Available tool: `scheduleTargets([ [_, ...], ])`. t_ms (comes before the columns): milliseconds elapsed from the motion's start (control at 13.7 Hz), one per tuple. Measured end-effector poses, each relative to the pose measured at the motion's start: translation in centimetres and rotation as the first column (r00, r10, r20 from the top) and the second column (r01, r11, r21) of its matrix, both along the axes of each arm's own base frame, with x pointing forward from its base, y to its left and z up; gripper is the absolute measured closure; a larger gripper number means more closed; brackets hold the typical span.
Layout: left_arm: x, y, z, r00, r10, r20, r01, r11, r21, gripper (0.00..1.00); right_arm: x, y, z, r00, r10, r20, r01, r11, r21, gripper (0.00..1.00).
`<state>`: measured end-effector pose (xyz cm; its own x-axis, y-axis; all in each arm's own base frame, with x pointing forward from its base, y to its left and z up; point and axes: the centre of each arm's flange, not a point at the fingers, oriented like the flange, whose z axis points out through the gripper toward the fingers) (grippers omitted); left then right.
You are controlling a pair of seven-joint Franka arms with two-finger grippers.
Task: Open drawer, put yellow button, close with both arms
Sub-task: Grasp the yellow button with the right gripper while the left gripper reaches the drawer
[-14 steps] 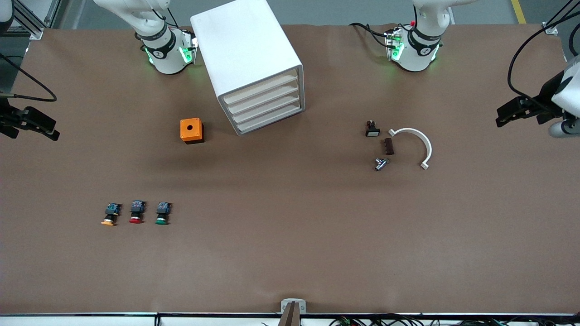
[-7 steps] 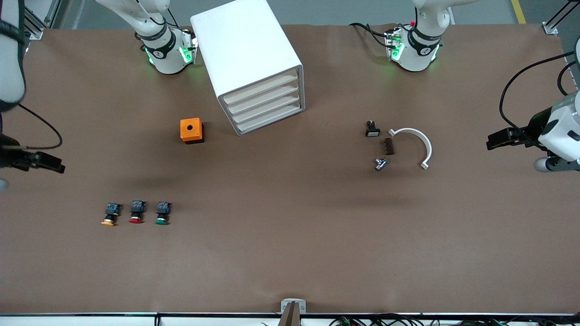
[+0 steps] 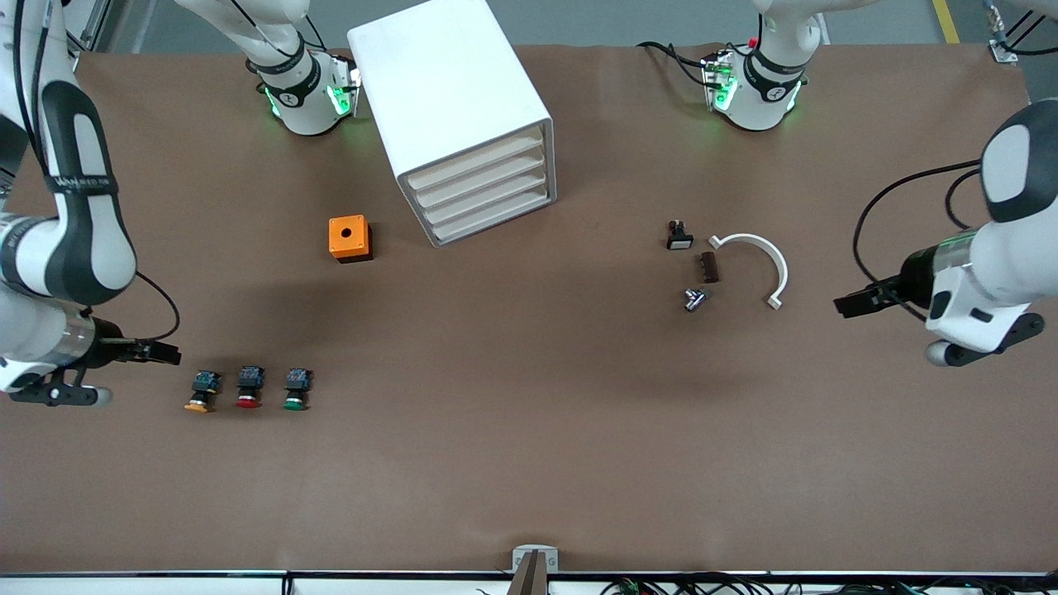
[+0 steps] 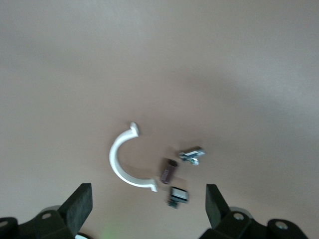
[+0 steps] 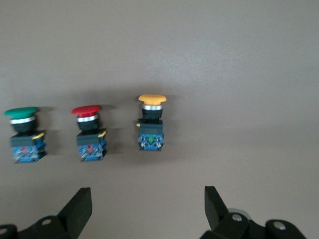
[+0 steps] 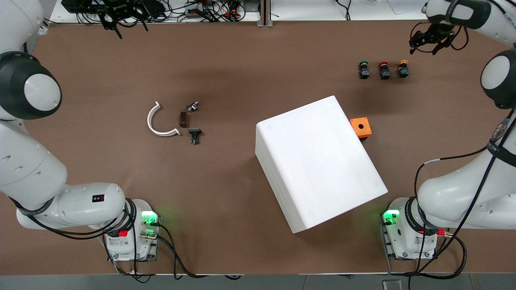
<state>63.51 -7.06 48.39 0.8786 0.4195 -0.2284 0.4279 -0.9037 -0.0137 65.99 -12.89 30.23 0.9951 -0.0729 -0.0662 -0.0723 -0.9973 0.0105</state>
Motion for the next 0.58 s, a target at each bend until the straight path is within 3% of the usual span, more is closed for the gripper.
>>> scheduleTargets([
  [146,0.1,-3.0,-1.9,0.986,0.154,-0.056,-0.154,0.988,0.003,0.00,0.1,-0.5,-3.5,1.000,-0.007,-0.012,0.007,1.000,0.003,0.00],
  [292,-0.1,-6.4,-3.7,0.938,0.332,-0.101,-0.326,0.943,0.070,0.00,0.1,-1.3,-6.2,1.000,-0.023,-0.013,0.024,1.000,0.010,0.00],
  [438,-0.6,-9.7,-5.5,0.861,0.493,-0.125,-0.475,0.867,0.152,0.00,0.1,-1.3,-8.0,0.999,-0.041,-0.016,0.042,0.999,0.032,0.00],
  [584,-1.3,-13.1,-7.4,0.749,0.650,-0.129,-0.611,0.753,0.245,0.00,0.0,-0.9,-9.2,0.998,-0.050,-0.027,0.051,0.997,0.049,0.00],
])
